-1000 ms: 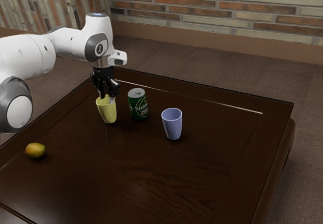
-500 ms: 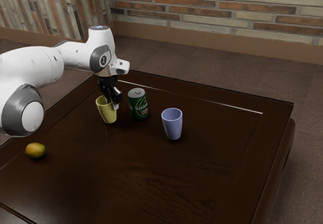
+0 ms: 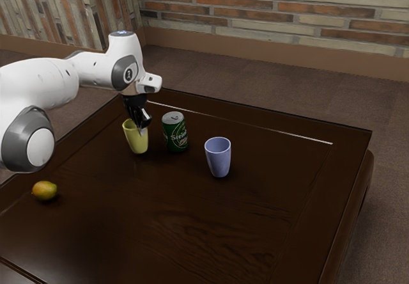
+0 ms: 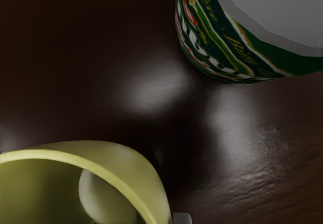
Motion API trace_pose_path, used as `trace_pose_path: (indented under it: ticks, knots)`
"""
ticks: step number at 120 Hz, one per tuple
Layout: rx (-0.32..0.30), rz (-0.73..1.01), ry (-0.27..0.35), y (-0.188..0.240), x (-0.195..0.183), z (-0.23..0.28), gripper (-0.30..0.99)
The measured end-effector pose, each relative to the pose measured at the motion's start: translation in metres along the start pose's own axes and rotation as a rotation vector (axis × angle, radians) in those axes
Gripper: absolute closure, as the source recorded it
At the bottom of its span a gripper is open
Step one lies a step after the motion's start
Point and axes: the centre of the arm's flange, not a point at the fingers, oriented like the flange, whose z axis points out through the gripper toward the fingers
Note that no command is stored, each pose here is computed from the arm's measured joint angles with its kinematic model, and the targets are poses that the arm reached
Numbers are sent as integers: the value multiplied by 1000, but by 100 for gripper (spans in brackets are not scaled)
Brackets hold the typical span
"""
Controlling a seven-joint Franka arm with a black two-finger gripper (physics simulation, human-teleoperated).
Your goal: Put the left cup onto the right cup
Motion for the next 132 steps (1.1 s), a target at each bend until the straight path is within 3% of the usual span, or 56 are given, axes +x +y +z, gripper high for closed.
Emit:
trace_pose_path:
  ticks: [25, 48, 65, 80, 132]
  knots:
    - [18, 10, 33, 11, -18, -56, 78]
    - [38, 106, 83, 88, -29, -131, 78]
    - [55, 193, 108, 147, -14, -156, 79]
    - [58, 261, 115, 193, 1, -161, 79]
    - [84, 378, 106, 280, 58, -148, 79]
